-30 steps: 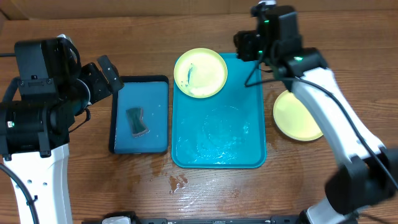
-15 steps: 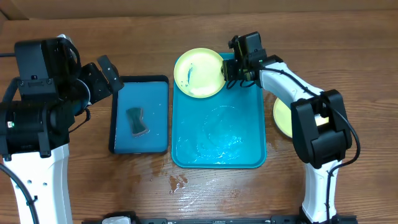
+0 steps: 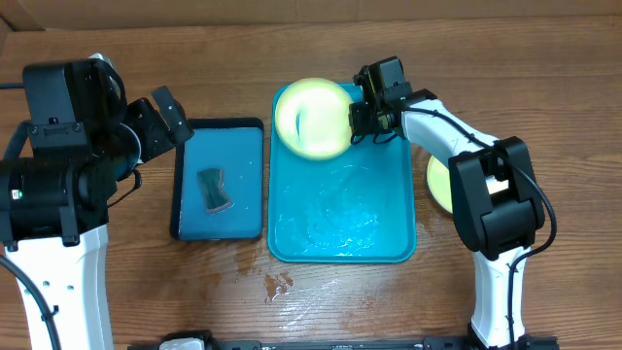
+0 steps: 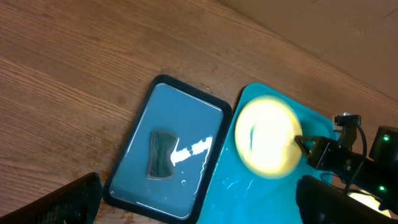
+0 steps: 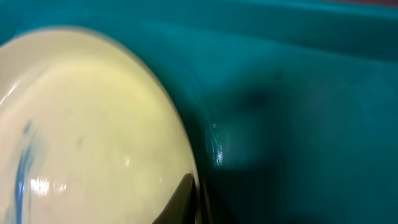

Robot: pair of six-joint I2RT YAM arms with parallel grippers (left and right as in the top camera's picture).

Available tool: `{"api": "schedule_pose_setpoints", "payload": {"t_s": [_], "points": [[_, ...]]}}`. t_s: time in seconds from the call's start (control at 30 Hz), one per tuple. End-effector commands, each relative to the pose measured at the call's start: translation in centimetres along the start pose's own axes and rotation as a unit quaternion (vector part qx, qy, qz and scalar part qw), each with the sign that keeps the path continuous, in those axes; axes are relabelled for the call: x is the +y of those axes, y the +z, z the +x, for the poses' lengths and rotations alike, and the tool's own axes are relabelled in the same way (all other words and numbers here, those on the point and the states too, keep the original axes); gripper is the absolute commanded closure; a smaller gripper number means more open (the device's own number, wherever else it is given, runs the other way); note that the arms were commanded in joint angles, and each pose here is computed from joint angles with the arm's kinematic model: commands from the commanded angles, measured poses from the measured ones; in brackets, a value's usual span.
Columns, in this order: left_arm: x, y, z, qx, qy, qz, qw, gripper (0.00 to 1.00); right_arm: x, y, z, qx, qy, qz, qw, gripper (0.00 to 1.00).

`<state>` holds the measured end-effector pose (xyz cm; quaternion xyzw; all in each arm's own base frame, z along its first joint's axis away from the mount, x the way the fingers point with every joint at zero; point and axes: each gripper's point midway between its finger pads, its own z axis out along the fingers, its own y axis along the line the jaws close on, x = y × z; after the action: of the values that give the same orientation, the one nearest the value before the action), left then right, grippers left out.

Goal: Clean dirty plates on tray and stack at the side
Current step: 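Move the right gripper to the remaining yellow plate and grip its rim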

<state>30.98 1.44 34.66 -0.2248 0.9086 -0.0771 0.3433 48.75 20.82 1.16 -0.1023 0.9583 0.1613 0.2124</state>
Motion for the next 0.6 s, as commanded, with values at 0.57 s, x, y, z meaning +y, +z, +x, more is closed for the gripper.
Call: {"api": "schedule_pose_setpoints", "payload": {"t_s": [0.57], "points": [[0.1, -0.4, -0.3, -0.008, 0.009, -0.003, 1.000, 0.00, 1.0, -19.8, 3.9, 0.049, 0.117, 0.094, 0.987, 0.96]]}}
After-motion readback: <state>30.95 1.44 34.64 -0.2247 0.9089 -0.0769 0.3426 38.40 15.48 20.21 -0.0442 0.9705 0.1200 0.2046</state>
